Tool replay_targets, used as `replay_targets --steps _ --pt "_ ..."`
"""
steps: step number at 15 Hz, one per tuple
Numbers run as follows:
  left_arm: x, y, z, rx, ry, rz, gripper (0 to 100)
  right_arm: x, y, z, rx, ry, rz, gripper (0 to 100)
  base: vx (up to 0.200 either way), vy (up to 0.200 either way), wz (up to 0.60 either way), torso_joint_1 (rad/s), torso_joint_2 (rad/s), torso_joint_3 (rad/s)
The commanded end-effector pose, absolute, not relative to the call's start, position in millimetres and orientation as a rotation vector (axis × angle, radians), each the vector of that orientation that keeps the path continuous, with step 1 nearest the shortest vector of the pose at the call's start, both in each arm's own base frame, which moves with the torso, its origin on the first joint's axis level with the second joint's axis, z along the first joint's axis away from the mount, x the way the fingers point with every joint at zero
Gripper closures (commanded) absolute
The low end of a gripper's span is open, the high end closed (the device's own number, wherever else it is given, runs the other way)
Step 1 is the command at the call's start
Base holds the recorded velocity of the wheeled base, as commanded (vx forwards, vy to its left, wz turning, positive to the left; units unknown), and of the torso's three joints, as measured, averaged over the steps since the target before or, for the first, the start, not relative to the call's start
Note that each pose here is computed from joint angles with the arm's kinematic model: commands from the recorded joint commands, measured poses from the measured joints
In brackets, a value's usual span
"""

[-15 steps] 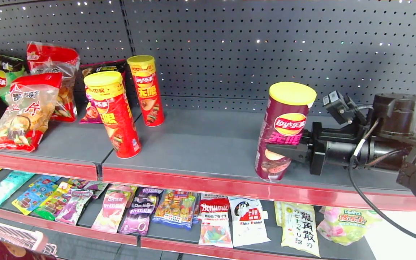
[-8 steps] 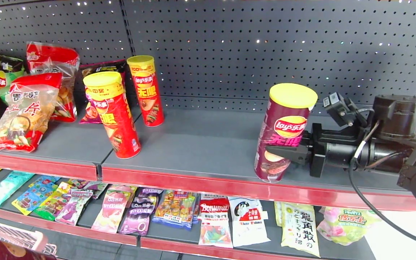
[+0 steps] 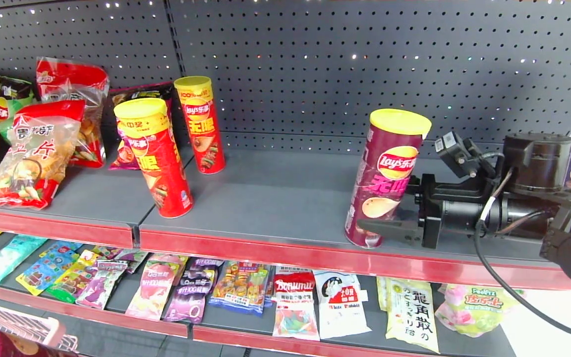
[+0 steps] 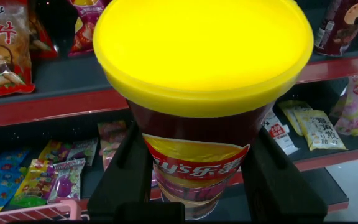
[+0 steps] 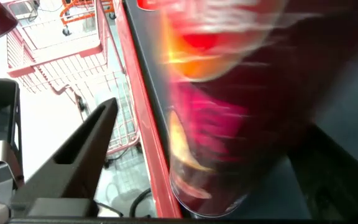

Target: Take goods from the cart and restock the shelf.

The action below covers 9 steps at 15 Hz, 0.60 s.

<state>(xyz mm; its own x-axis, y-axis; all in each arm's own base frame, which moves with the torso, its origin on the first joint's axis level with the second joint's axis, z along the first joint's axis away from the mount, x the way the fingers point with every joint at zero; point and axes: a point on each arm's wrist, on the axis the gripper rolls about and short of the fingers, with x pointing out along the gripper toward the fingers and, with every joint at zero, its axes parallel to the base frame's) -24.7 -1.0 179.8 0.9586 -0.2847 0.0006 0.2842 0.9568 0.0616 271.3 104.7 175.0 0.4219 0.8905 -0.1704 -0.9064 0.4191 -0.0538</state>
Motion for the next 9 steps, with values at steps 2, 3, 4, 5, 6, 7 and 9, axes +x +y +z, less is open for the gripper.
replay_targets --steps 2,3,4,5,6,7,9 --pt "-24.1 -1.1 179.6 0.061 -0.006 -0.291 100 272.1 103.6 176.9 -0.148 0.112 1.122 0 0.000 0.000 0.00 0.000 0.00 0.000" --pt "-24.1 -1.1 179.6 0.061 -0.006 -0.291 100 271.9 103.0 177.0 -0.148 0.112 1.118 0 0.000 0.000 0.00 0.000 0.00 0.000" --pt "-24.1 -1.1 179.6 0.061 -0.006 -0.291 100 271.5 102.5 177.0 -0.152 0.115 1.095 0 0.000 0.000 0.00 0.000 0.00 0.000" --pt "-23.9 -1.1 179.2 0.061 -0.004 -0.292 100 271.4 102.3 176.7 -0.153 0.116 1.089 0 0.000 0.000 0.00 0.000 0.00 0.000" --pt "-23.7 -1.2 178.4 0.061 -0.001 -0.292 100 271.1 101.6 178.6 -0.157 0.104 1.076 0 0.000 0.000 0.00 0.000 0.00 0.000" --pt "-23.9 -1.1 178.3 0.061 -0.003 -0.292 100 271.4 98.6 177.9 -0.157 0.105 1.049 0 0.000 0.000 0.00 0.000 0.00 0.000" --pt "-23.8 -1.1 177.9 0.061 -0.001 -0.293 100 270.6 93.0 174.7 -0.159 0.111 1.015 0 0.000 0.000 0.00 0.000 0.00 0.000"
